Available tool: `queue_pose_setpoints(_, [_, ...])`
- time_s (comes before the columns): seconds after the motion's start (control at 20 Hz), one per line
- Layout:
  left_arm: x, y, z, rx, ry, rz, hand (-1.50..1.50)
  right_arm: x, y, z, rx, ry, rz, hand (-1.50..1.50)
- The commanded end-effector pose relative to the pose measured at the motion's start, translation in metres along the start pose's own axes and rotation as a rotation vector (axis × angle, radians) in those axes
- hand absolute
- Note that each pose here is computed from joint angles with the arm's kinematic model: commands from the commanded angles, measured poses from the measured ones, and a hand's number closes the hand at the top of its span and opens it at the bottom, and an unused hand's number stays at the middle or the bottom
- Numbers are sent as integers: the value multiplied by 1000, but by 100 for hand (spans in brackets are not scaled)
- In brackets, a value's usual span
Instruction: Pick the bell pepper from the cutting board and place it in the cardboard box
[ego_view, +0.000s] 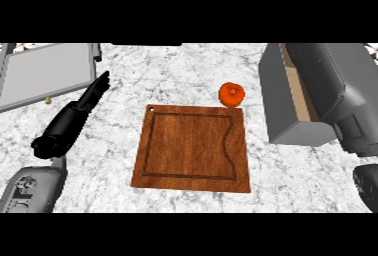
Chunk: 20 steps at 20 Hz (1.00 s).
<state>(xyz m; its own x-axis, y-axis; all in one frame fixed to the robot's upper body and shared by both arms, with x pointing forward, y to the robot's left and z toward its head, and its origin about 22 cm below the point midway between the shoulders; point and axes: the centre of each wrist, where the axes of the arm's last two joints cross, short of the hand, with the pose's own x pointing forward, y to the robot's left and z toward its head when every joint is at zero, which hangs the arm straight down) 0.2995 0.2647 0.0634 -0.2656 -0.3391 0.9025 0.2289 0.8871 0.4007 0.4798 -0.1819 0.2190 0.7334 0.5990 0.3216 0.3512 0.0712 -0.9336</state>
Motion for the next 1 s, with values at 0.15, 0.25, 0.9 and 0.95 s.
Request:
queue_pose_setpoints(0.15, [-2, 2, 5, 27, 13, 2, 0, -30, 22, -20, 268, 98, 45, 150])
queue_pose_setpoints(0.25, [-17, 4, 16, 20, 40, 0, 0, -54, 38, -34, 358, 87, 71, 150])
queue_pose_setpoints(0.9, [5, 3, 2, 34, 21, -9, 0, -64, 23, -26, 402, -135, -218, -150])
queue_pose_setpoints(0.95, [-7, -11, 10, 27, 32, -19, 0, -70, 15, -36, 293, -149, -299, -150])
